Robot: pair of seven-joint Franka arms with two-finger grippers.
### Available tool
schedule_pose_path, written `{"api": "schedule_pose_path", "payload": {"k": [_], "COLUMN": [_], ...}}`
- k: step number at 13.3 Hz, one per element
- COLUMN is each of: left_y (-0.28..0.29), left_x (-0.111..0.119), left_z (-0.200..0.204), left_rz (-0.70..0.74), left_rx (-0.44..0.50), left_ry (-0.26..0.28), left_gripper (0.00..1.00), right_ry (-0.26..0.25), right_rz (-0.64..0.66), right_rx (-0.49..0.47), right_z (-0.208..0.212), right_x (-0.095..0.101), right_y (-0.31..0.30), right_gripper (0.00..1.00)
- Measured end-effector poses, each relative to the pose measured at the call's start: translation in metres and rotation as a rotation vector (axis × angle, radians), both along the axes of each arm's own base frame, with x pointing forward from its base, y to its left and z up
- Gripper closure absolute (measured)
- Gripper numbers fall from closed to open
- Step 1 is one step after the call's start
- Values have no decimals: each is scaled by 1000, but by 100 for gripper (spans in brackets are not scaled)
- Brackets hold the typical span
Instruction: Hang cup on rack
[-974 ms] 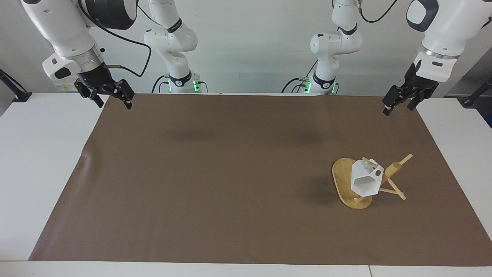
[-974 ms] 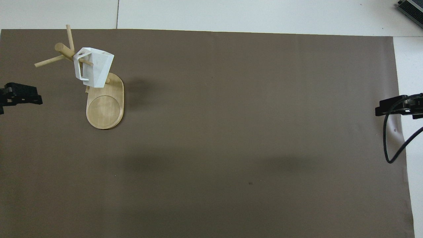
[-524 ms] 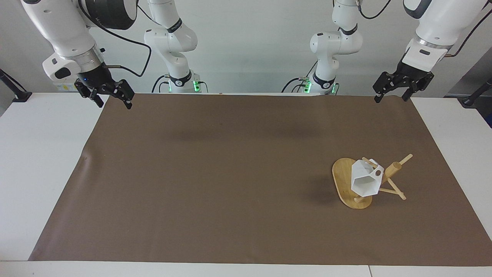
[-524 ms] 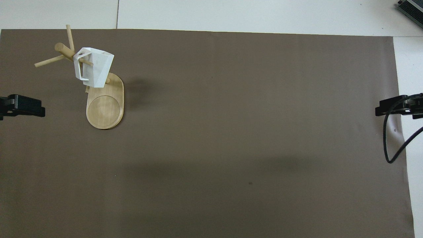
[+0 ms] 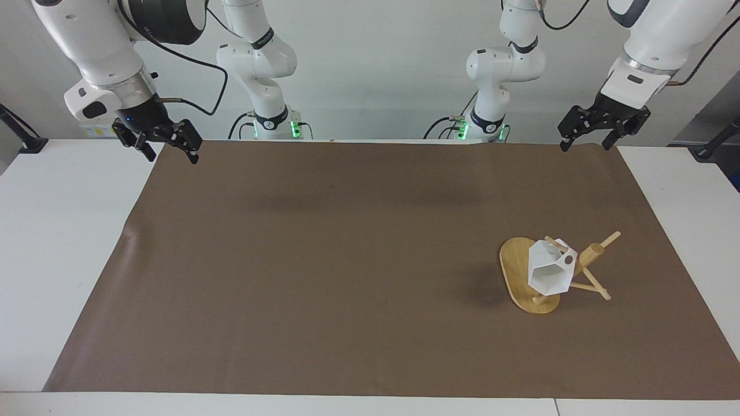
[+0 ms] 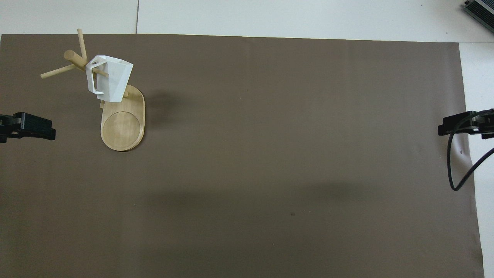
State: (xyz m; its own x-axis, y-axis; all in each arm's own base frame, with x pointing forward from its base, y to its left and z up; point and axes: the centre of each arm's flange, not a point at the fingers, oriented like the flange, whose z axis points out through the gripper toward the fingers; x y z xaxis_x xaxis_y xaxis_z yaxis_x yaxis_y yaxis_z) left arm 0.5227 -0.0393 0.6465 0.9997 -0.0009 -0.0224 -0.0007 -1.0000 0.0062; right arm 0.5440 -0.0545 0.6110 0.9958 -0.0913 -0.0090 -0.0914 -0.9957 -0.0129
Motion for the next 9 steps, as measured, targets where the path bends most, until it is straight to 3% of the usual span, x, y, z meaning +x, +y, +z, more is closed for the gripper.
{"api": "schedule_pose_path", "payload": {"k": [5,9], "left_y": [2,3], "left_x": [-18,-16], "left_z": [5,7], "left_rz": [4,5], "left_rx": [2,0], "left_ry": [-7,-39], "left_gripper": [0,0], "right_ry": [0,0], "right_rz": [0,0], "right_rx": [0,0], "right_z": [0,0], "right_x": [0,0], "right_y": [0,0], "right_gripper": [0,0]}}
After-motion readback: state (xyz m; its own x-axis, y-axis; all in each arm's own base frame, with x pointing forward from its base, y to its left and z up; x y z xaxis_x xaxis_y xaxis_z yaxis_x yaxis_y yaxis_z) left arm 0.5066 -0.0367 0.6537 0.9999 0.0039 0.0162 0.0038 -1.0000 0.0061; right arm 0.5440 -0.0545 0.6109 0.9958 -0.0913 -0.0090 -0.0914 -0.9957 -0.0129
